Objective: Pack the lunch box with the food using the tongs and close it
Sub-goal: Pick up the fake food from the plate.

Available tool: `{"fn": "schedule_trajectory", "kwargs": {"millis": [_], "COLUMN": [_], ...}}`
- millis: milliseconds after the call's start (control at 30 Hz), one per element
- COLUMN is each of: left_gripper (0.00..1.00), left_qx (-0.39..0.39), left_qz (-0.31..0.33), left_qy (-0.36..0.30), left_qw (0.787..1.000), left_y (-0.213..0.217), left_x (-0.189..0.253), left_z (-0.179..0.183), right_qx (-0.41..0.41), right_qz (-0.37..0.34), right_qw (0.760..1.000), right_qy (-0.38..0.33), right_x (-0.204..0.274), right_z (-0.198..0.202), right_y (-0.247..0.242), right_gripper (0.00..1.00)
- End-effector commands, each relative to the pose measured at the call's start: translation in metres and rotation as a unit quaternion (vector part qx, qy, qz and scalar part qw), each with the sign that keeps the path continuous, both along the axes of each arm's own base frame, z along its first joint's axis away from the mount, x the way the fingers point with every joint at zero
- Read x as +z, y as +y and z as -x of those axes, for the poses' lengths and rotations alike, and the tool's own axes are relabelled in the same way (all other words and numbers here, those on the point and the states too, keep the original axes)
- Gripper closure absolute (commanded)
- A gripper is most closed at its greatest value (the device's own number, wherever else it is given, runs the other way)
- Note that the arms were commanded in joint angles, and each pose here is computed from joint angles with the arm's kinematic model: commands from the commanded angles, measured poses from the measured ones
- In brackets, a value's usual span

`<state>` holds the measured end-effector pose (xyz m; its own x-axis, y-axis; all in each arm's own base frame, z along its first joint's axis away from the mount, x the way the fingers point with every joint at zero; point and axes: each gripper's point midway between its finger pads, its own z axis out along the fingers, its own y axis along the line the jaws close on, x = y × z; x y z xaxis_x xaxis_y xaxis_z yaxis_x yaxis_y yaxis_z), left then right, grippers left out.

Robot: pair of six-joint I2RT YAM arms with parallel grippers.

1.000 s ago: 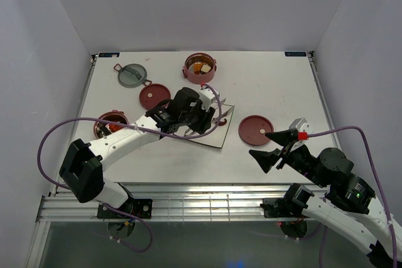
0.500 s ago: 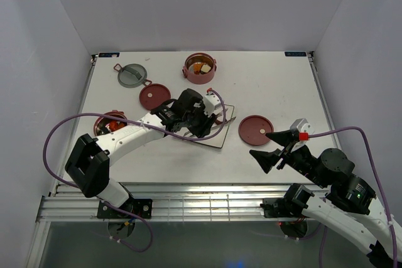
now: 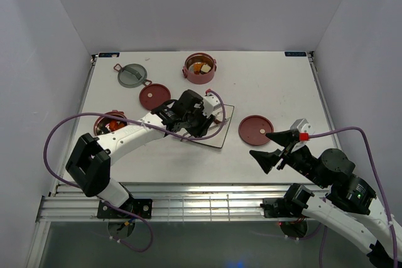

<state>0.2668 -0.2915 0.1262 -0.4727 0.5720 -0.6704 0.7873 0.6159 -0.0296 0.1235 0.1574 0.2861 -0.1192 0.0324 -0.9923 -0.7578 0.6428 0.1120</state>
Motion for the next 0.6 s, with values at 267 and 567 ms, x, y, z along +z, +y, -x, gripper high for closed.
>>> {"fn": "schedule_trajectory", "kwargs": {"millis": [267,567], "left_gripper": [0.49,0.48], "left_qx": [0.013,0.035], "left_qz": [0.003,-0.016], "left_qy": [0.013,0.017], "left_qw": [1.000,0.999], "left_y": [-0.001,0.005], "left_x": [-0.002,-0.012], "left_z": [-0.005,-0.012], "right_qx": [-0.006,-0.007], "right_qz": [-0.020,-0.020], "right_qw": [1.000,1.000], "right_qy": [-0.020,-0.020], "right_x": [0.019,0.019], "right_z": [0.002,0.002], "right_y": [-0.007,-0.008], "right_gripper": [0.11,0.11]}}
